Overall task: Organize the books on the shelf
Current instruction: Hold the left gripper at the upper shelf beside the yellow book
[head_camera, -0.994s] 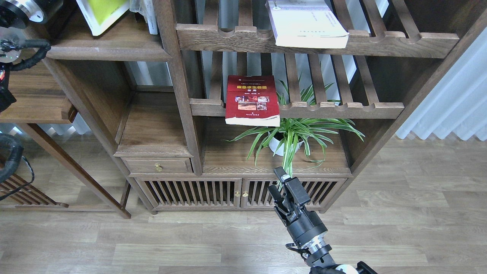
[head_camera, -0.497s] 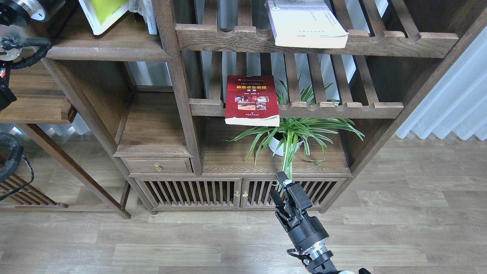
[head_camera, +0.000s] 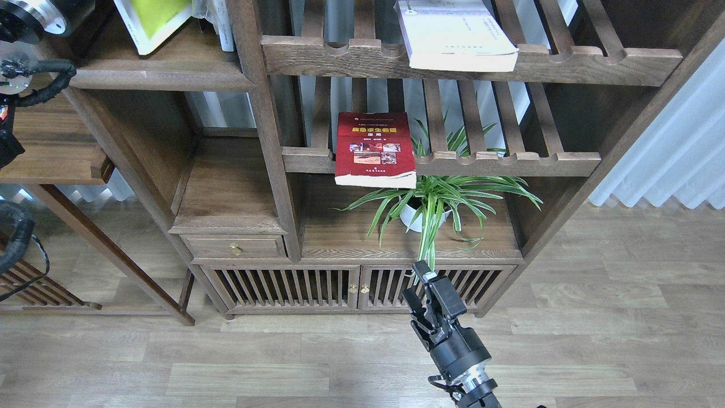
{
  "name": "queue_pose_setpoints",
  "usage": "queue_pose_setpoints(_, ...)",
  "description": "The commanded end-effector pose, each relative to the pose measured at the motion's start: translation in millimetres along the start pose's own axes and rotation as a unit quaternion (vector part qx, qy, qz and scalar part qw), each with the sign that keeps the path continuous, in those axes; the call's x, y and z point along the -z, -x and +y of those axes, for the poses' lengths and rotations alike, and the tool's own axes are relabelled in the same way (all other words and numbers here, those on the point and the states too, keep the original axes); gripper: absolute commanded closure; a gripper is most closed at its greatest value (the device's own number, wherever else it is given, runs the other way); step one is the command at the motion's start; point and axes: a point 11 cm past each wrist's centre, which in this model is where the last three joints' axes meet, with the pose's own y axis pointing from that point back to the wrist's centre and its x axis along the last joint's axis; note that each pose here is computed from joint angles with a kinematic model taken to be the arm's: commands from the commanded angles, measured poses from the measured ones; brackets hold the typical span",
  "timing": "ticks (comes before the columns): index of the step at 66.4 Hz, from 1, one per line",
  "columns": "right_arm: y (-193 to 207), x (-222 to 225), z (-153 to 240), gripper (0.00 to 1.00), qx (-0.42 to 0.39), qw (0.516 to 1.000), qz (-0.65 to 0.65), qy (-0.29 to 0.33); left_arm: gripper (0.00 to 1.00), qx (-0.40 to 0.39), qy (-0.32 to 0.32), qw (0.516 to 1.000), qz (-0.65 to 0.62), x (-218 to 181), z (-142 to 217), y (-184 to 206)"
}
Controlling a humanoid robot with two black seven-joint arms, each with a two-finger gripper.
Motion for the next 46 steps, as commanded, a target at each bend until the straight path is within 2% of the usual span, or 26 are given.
queue_pose_setpoints(1,0.0,-0.2,0.4,0.01,0.000,1.000,-0.001,0.000,0.91,-0.003,-0.003,1.000,-0.001,0.1,1.2,-2.8)
queue_pose_setpoints(22,0.5,-0.6,0.5,0.01,0.001,1.000,-0.001,0.000,0.81,-0.001,0.000,1.000,-0.002,-2.9,-0.1,-1.3)
queue_pose_setpoints(34,1.8,-0.8,-0.4,0.01,0.003,1.000,-0.001,0.001,0.73,0.003,0.000,1.000,-0.001,-2.2,-2.0,2.8)
queue_pose_setpoints(40,1.8,-0.8,-0.4,0.01,0.003,1.000,-0.001,0.001,0.64,0.005,-0.002,1.000,-0.004,-2.1,-2.6,4.1)
queue_pose_setpoints(46,1.8,-0.8,-0.4,0.01,0.003,1.000,-0.001,0.001,0.61,0.005,-0.001,1.000,-0.003,-3.0,-2.9,4.3)
